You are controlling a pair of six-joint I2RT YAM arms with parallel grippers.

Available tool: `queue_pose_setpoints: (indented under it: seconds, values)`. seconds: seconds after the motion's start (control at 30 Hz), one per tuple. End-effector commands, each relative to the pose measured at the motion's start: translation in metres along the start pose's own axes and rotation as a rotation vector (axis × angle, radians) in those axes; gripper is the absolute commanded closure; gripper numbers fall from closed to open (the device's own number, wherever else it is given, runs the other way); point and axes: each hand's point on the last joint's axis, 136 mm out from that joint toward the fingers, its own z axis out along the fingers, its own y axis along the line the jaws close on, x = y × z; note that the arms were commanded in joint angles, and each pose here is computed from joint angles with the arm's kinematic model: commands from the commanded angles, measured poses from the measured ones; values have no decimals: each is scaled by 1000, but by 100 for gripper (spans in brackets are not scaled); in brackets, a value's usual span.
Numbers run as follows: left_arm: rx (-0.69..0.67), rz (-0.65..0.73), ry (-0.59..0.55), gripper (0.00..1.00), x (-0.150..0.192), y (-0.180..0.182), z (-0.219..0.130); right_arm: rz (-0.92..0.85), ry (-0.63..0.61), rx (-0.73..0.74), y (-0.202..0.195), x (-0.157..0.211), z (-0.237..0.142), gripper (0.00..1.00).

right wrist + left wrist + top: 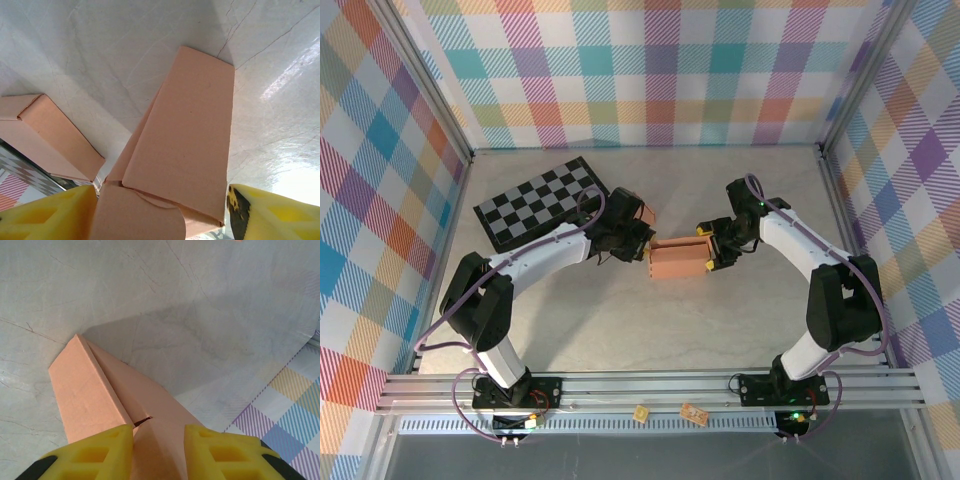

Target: Fold the paper box

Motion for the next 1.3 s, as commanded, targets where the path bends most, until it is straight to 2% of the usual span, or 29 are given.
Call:
queue_pose_setpoints:
  seconds: [0.0,0.93,1.27]
  values:
    - [14,19,27,68,11,-8,-9,-21,12,-7,0,6,-4,32]
    - [-70,94,38,73,18,17,-3,-55,10,41,-15,0,6,42]
    - [-70,112,34,74,18,16,-1,-78,-1,48,-16,-1,4,42]
